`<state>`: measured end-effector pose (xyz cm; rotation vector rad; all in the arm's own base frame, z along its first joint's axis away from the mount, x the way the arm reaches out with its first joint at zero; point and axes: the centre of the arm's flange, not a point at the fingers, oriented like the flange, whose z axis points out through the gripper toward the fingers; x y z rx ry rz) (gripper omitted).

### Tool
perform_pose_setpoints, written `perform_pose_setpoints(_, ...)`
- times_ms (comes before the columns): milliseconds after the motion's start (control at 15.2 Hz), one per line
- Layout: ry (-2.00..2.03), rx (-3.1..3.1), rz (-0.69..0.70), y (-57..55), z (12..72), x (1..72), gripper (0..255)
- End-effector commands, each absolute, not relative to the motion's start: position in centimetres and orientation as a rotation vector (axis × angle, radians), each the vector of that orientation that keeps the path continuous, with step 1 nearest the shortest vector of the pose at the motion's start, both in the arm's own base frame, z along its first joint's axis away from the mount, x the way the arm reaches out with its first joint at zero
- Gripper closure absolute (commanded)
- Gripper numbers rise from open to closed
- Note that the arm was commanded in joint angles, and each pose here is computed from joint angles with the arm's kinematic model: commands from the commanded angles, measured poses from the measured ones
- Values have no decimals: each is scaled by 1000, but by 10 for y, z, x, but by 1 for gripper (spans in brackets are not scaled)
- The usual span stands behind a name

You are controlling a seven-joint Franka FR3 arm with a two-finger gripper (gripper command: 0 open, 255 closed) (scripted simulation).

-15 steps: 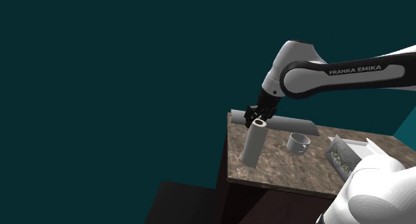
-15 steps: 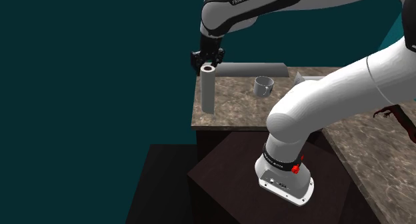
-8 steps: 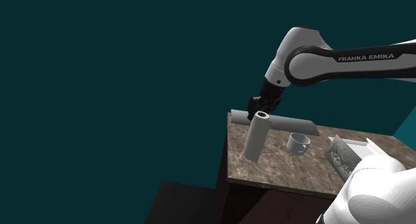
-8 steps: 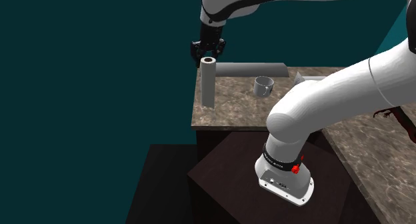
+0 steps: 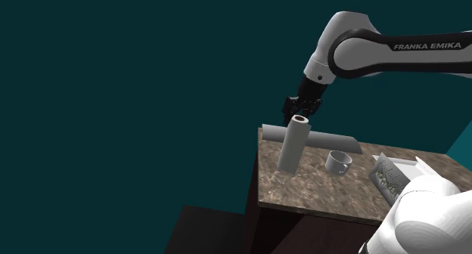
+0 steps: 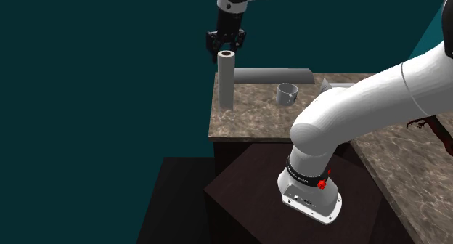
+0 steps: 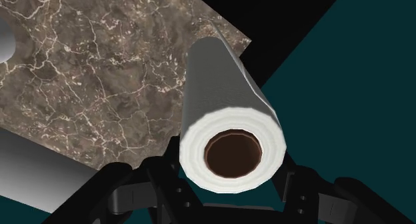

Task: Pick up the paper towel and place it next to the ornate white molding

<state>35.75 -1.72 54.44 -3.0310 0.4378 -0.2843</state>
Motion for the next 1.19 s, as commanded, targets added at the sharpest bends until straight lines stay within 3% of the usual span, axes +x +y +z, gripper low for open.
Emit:
perform_pose_setpoints(0,438,-3031,-284,-17,555,356,255)
perform_pose_setpoints(1122,438,-3031,-284,-17,645,356,255)
